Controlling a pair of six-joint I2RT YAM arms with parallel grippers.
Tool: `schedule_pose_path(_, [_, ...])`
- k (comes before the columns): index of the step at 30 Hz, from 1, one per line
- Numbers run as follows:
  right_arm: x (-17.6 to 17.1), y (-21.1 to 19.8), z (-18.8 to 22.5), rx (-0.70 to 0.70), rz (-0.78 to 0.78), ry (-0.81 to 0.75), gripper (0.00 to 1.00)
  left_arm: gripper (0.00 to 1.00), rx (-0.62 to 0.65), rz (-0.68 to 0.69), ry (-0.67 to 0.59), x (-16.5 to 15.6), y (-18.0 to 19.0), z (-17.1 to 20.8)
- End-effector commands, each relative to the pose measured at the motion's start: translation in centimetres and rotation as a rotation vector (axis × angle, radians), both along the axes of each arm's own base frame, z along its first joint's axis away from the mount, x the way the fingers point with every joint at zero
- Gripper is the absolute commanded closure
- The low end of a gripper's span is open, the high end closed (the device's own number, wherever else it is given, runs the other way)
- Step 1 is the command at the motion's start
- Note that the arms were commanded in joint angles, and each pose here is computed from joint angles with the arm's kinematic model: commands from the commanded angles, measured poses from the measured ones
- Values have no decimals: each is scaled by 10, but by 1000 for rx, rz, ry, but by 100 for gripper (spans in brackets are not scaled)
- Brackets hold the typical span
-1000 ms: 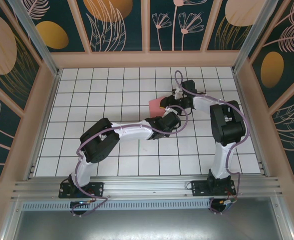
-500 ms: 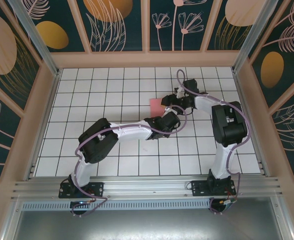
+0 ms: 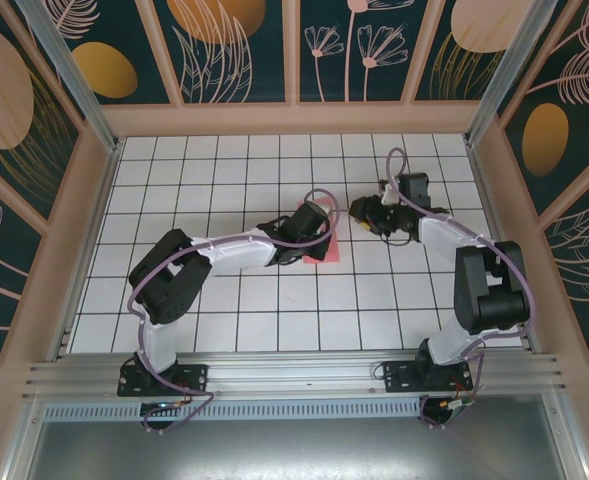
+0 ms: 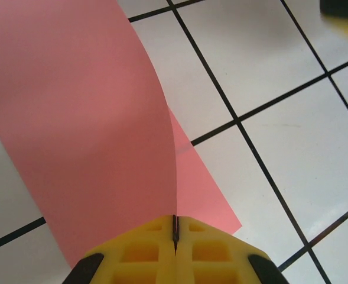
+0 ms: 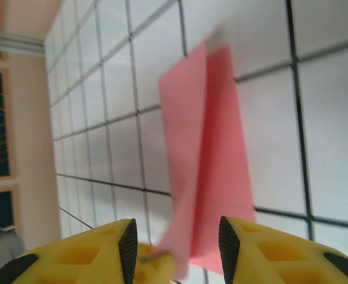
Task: Fold a paper plane with a square sheet of paper (fold left side to right side)
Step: Fold the triangle a second time at the center of the table.
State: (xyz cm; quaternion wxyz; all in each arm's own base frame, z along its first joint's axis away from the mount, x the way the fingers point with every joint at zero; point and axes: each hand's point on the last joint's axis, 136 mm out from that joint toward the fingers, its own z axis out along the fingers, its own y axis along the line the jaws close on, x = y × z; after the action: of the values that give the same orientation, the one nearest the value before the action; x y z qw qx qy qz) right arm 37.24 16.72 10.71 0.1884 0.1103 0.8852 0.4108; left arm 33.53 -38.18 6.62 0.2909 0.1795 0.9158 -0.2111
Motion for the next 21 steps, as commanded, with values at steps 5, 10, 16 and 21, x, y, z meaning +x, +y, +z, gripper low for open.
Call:
schedule_pose_path(5, [-40,17,-39,-51,39,71,99,100,-138,-26,64,-2,-1,15])
schedule_pose_path(10, [-55,33,-60,-98,83,118,100,100,-113,-19,64,2,9,13])
schedule_pose_path(16, [-58,42,-76,-149,119,163,100,100,-71,4,54,10,22,11])
schedule_pose_path(21, [-60,47,-87,-183,143,196,100,100,-55,6,55,11,25,9])
